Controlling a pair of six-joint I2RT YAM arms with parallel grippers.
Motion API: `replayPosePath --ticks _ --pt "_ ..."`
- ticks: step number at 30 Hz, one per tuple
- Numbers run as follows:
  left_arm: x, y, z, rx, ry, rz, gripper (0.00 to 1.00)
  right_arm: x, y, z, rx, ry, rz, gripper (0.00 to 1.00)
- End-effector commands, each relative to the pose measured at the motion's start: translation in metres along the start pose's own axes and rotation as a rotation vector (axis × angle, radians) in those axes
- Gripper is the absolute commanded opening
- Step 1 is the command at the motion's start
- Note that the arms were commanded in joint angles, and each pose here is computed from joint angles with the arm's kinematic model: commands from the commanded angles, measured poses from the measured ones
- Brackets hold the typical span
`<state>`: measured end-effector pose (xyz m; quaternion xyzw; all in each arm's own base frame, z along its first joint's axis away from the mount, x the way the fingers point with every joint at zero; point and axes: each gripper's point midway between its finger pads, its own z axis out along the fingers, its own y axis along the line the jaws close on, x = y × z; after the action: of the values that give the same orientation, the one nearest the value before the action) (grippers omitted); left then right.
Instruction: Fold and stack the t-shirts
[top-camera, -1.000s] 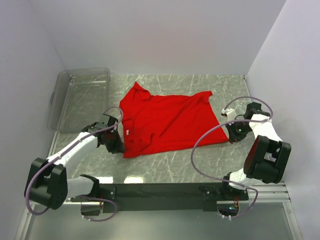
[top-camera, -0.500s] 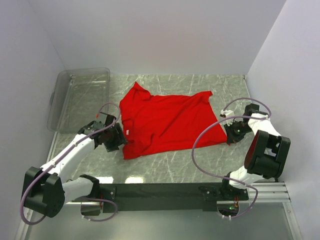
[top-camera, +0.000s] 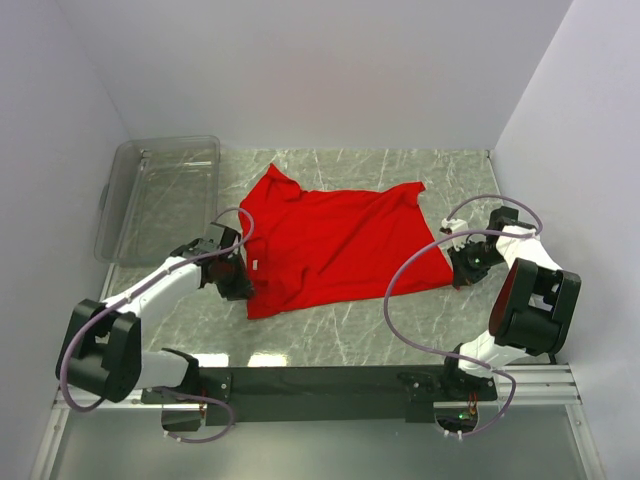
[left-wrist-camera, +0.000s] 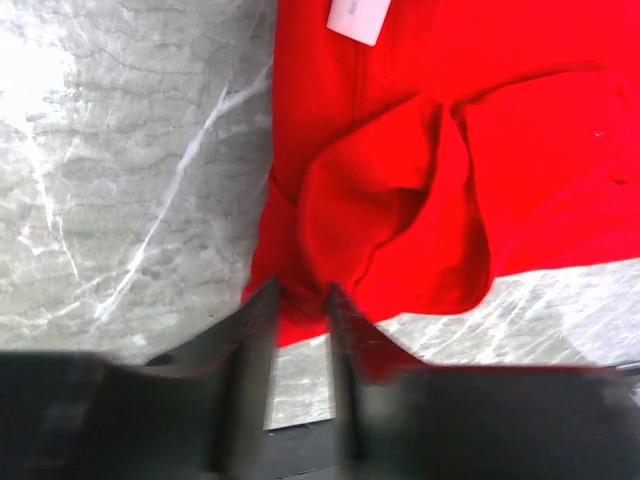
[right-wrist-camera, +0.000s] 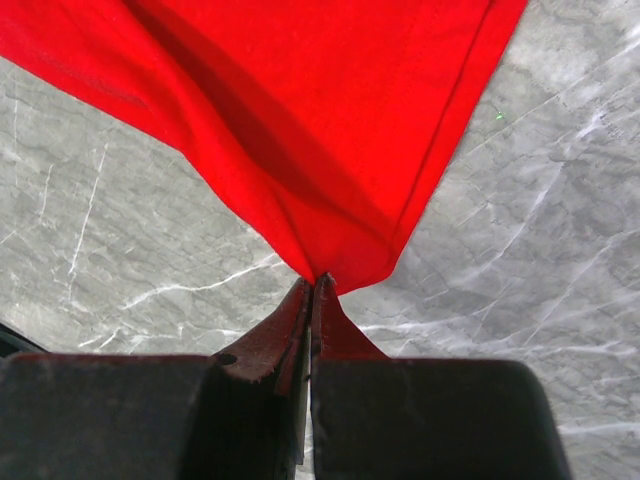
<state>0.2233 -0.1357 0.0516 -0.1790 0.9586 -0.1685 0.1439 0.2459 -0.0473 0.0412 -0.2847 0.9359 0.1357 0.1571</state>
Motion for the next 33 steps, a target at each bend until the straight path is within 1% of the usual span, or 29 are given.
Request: replayPosePath --ticks 1,2,3,4,6,10,13,16,18,21,23,24,25,26,27,28,30,32,33 --pt "-0.003 -0.007 0.004 0.036 0.002 0.041 0.27 -0.015 -0.008 -0.008 0.028 -0.043 -0.013 0.0" --pt "-0.002 -0.008 0.004 0.04 0.004 0.043 0.2 -0.015 -0.008 -0.008 0.026 -0.044 -0.012 0.0" --pt "-0.002 -0.009 0.004 0.042 0.007 0.044 0.06 -0.015 -0.007 -0.008 0.025 -0.043 -0.014 0.0" --pt "-0.003 -0.01 0.002 0.046 0.004 0.048 0.01 -0.016 -0.008 -0.008 0.028 -0.045 -0.016 0.0" --pt "-0.004 -0.011 -0.003 0.044 0.002 0.054 0.01 -0.017 -0.008 -0.01 0.031 -0.048 -0.021 0.0" --pt "-0.026 -0.012 -0.03 0.01 -0.107 0.066 0.01 -0.03 -0.013 -0.021 0.069 -0.091 -0.043 0.0" --pt "-0.038 -0.009 -0.048 -0.012 -0.155 0.054 0.01 -0.047 -0.02 -0.035 0.11 -0.149 -0.045 0.0" --pt "-0.037 -0.007 -0.059 -0.009 -0.174 0.025 0.01 -0.056 -0.021 -0.044 0.134 -0.186 -0.052 0.0" --pt "-0.028 -0.003 -0.059 -0.007 -0.157 -0.008 0.01 -0.054 -0.019 -0.044 0.131 -0.183 -0.053 0.0" --pt "-0.005 0.008 -0.05 -0.003 -0.096 -0.055 0.01 -0.046 -0.017 -0.037 0.12 -0.158 -0.05 0.0" --pt "-0.001 0.007 -0.056 0.005 -0.092 -0.069 0.01 -0.042 -0.012 -0.038 0.121 -0.163 -0.058 0.0" --pt "-0.005 0.007 -0.062 0.003 -0.114 -0.074 0.01 -0.044 -0.01 -0.041 0.123 -0.181 -0.065 0.0" --pt "-0.018 -0.005 -0.082 0.044 -0.18 -0.067 0.01 -0.049 -0.007 -0.051 0.142 -0.213 -0.097 0.0" --pt "-0.025 -0.009 -0.093 0.049 -0.216 -0.064 0.01 -0.055 -0.001 -0.058 0.127 -0.252 -0.11 0.0" --pt "-0.038 -0.017 -0.118 0.063 -0.279 -0.052 0.01 -0.059 0.002 -0.065 0.134 -0.276 -0.126 0.0" --pt "-0.044 -0.02 -0.13 0.068 -0.306 -0.049 0.01 -0.069 0.006 -0.08 0.162 -0.319 -0.171 0.0" --pt "-0.053 -0.032 -0.159 0.1 -0.348 -0.03 0.01 -0.081 0.013 -0.097 0.18 -0.381 -0.199 0.0" --pt "-0.055 -0.036 -0.167 0.112 -0.36 -0.03 0.01 -0.087 0.016 -0.105 0.188 -0.407 -0.216 0.0" --pt "-0.052 -0.032 -0.16 0.1 -0.346 -0.026 0.01 -0.083 0.018 -0.103 0.179 -0.391 -0.212 0.0"
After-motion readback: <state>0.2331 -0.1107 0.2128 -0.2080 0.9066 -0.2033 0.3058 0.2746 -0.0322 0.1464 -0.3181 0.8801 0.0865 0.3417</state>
